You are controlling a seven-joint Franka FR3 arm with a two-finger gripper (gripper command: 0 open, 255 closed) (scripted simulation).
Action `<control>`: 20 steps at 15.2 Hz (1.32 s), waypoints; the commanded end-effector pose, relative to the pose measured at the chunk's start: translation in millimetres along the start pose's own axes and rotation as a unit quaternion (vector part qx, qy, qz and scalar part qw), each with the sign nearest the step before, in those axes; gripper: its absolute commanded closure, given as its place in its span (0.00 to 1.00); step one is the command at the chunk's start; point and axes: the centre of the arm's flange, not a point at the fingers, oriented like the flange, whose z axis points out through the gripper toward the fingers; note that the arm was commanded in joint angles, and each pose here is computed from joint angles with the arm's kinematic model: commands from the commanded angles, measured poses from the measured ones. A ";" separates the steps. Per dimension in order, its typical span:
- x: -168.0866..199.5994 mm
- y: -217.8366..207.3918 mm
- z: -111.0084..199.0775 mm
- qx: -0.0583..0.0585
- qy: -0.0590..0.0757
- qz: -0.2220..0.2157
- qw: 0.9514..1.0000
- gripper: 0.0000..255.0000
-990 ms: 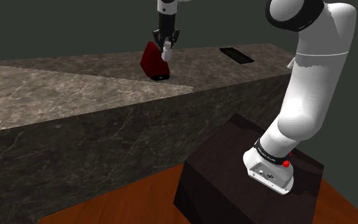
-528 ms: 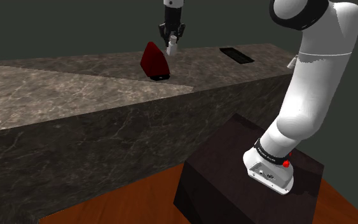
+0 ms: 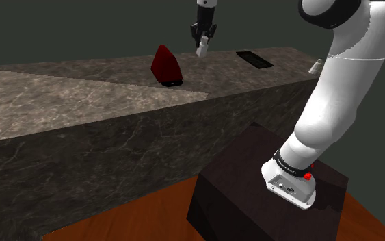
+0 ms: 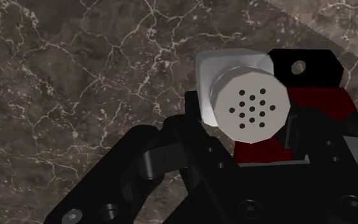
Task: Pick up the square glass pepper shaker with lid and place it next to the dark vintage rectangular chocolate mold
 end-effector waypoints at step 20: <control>5.4 277.0 6.3 0.000 0.000 -0.001 1.000 1.00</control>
